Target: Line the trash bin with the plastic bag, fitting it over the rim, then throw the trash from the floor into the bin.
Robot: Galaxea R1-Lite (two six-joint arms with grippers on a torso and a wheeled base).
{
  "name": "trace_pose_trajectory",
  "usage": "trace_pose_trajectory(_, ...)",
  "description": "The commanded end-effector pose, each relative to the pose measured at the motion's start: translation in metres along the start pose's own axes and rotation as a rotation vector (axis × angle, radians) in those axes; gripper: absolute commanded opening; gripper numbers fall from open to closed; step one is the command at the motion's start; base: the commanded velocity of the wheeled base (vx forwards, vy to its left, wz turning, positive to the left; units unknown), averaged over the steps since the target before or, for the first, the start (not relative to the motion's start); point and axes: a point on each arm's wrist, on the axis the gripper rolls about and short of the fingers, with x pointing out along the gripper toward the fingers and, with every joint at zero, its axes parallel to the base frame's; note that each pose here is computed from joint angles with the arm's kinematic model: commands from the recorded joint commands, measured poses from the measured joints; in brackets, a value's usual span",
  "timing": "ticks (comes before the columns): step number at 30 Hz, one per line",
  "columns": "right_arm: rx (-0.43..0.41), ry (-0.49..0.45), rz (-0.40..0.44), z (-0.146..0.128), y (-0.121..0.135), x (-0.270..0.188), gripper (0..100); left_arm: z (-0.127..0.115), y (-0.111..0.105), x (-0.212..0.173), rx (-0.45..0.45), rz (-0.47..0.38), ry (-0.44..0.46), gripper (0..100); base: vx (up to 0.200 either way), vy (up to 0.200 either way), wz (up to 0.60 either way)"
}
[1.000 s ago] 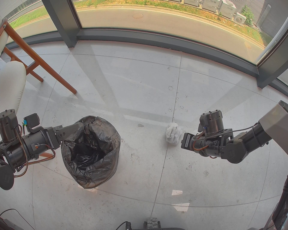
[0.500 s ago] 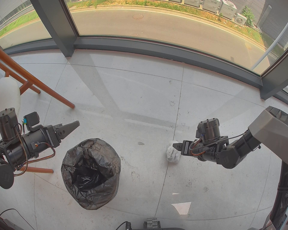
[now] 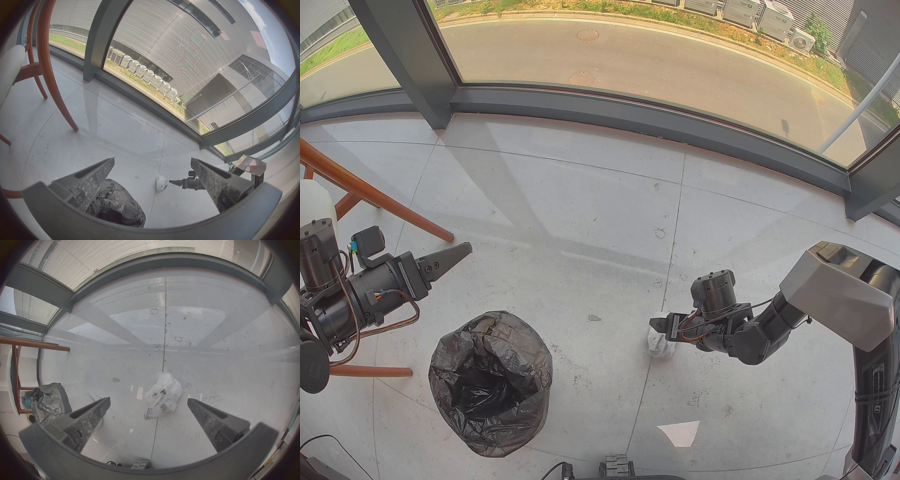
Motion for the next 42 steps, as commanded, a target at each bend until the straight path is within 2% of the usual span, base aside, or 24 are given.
trace_pose_trajectory(1,-0.007,0.028,-0.023,-0.014,-0.002,0.018,100,0.0,0.0,0.0,0.001,-0.001,-0.003,100,0.0,0.0,0.0)
trace_pose_trajectory(5,-0.009,0.038,-0.037,-0.023,-0.004,0.034,100,0.001,0.0,0.0,0.001,-0.001,-0.003,100,0.0,0.0,0.0)
trace_pose_trajectory(11,-0.01,0.019,-0.022,-0.021,0.002,0.041,100,0.002,0.0,0.001,0.002,0.009,-0.01,100,0.0,0.0,0.0)
trace_pose_trajectory(16,-0.015,0.014,-0.03,-0.025,0.004,0.052,100,0.005,0.0,0.003,0.004,0.068,-0.041,100,0.0,0.0,0.0)
trace_pose_trajectory(21,-0.014,0.018,-0.036,-0.03,0.003,0.059,100,0.005,0.0,0.004,0.001,0.068,-0.041,100,0.0,0.0,0.0)
trace_pose_trajectory(25,-0.01,-0.028,-0.015,-0.027,0.004,0.061,100,0.005,0.0,0.004,0.001,0.068,-0.041,100,0.0,0.0,0.0)
trace_pose_trajectory(41,0.001,-0.019,-0.02,-0.028,0.001,0.062,100,0.005,0.0,0.004,0.001,0.067,-0.042,100,0.0,0.0,0.0)
trace_pose_trajectory(42,0.001,-0.021,-0.019,-0.027,0.001,0.062,0,0.005,0.0,0.004,0.001,0.068,-0.041,100,0.0,0.0,0.0)
